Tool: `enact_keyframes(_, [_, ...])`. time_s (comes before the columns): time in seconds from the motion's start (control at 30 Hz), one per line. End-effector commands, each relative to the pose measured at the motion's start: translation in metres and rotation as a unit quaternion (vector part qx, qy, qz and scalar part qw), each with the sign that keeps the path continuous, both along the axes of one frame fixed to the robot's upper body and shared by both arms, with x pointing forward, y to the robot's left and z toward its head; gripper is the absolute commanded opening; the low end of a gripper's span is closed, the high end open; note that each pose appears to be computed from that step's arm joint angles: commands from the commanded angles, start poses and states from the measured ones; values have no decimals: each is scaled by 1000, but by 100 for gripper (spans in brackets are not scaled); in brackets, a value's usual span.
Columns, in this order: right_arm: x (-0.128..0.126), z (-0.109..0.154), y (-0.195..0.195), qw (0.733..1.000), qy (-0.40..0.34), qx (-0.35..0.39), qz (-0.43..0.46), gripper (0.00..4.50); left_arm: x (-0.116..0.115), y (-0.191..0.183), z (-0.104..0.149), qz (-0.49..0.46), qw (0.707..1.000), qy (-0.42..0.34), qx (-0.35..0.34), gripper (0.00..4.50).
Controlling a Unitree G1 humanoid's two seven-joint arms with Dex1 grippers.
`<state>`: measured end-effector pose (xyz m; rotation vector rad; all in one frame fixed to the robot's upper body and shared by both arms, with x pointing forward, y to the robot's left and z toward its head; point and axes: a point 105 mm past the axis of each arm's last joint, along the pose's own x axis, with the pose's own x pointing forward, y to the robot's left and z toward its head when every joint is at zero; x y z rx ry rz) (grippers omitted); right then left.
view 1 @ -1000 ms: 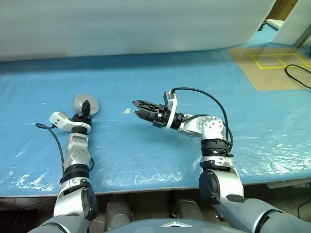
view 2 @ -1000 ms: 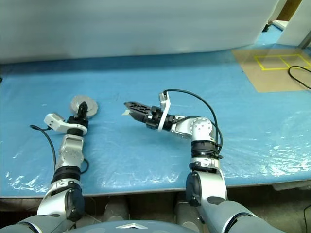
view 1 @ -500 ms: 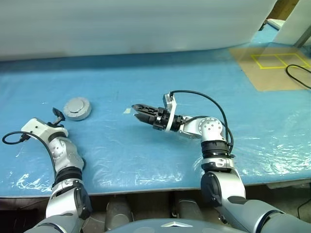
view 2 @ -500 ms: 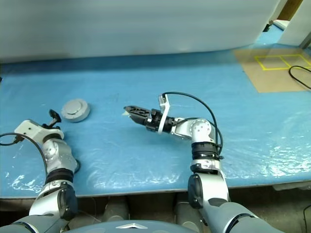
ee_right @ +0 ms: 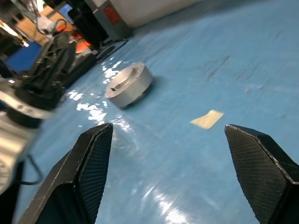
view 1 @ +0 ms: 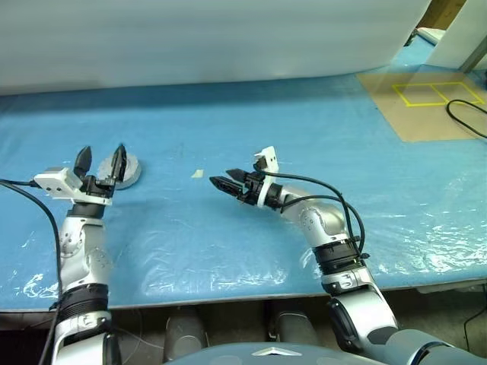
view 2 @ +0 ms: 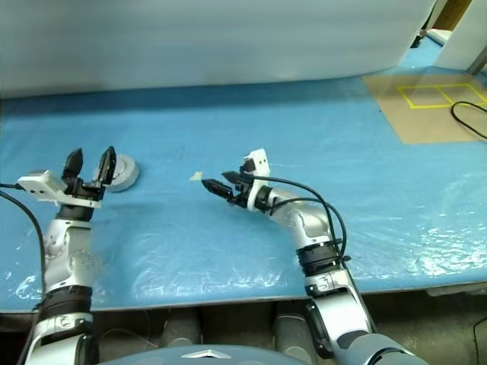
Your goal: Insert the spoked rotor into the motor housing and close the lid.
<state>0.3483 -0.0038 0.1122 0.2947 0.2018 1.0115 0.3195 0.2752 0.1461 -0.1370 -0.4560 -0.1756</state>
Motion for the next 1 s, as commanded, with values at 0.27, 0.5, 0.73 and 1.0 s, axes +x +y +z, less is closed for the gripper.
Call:
enact_keyframes(0.27, [9,7,-12,977,-192,-91,-11,449,-15,-77,-18,-235,960,66,139,450])
enact_keyframes(0.5, [2,-6,-23,976,-193,-104,14,449,-22,-93,-30,-274,943,84,168,450])
enact_keyframes(0.73, [2,-10,-24,974,-193,-113,21,449,-23,-94,-34,-262,946,87,169,450])
enact_keyframes(1.0, [1,-12,-21,973,-196,-120,37,449,-27,-100,-34,-261,948,85,163,450])
